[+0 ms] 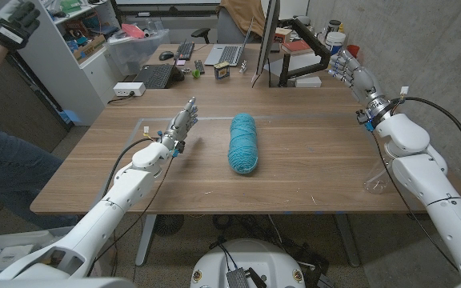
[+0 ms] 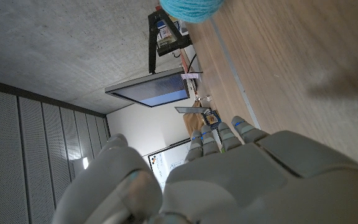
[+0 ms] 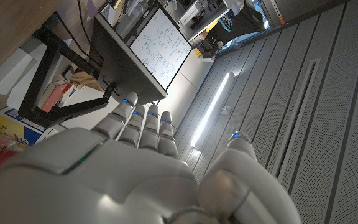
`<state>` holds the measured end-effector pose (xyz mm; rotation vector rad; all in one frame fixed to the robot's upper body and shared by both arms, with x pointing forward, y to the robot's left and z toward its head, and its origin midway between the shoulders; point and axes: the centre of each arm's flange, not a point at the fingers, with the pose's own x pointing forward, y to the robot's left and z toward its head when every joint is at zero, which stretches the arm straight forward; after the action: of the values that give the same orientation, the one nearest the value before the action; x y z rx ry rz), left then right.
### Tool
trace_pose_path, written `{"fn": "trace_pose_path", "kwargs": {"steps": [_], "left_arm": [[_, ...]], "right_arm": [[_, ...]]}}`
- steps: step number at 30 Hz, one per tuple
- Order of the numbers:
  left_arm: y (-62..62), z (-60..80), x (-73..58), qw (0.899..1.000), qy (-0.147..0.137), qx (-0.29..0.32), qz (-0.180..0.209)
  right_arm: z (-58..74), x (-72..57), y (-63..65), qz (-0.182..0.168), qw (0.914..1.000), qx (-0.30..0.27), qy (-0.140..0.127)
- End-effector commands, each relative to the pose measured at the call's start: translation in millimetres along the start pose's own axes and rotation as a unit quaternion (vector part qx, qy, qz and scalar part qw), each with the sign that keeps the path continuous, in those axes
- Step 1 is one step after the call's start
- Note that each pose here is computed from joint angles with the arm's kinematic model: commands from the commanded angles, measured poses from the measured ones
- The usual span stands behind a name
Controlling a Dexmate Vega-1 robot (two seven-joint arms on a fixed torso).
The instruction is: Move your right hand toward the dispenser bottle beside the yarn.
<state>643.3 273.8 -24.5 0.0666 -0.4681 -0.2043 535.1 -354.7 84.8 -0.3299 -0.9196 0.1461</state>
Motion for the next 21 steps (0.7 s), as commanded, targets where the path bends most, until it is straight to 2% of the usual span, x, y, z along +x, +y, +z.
{"fn": "trace_pose_path", "kwargs": {"steps": [1, 11, 21], "left_arm": [[-1.8, 1.1, -1.6, 1.000, 0.007, 0.007, -0.004], [-3.1, 3.3, 0.2, 1.000, 0.008, 0.012, -0.005], [-2.1, 7.0, 1.6, 1.000, 0.006, 0.017, -0.004]], "right_arm": [[4.9, -8.3, -5.7, -0.002, 0.9999, -0.010, -0.006], [10.6, -12.4, -19.7, -0.006, 0.9997, -0.016, -0.017], [14.0, -18.7, -27.5, -0.015, 0.9993, -0.025, -0.026]]}}
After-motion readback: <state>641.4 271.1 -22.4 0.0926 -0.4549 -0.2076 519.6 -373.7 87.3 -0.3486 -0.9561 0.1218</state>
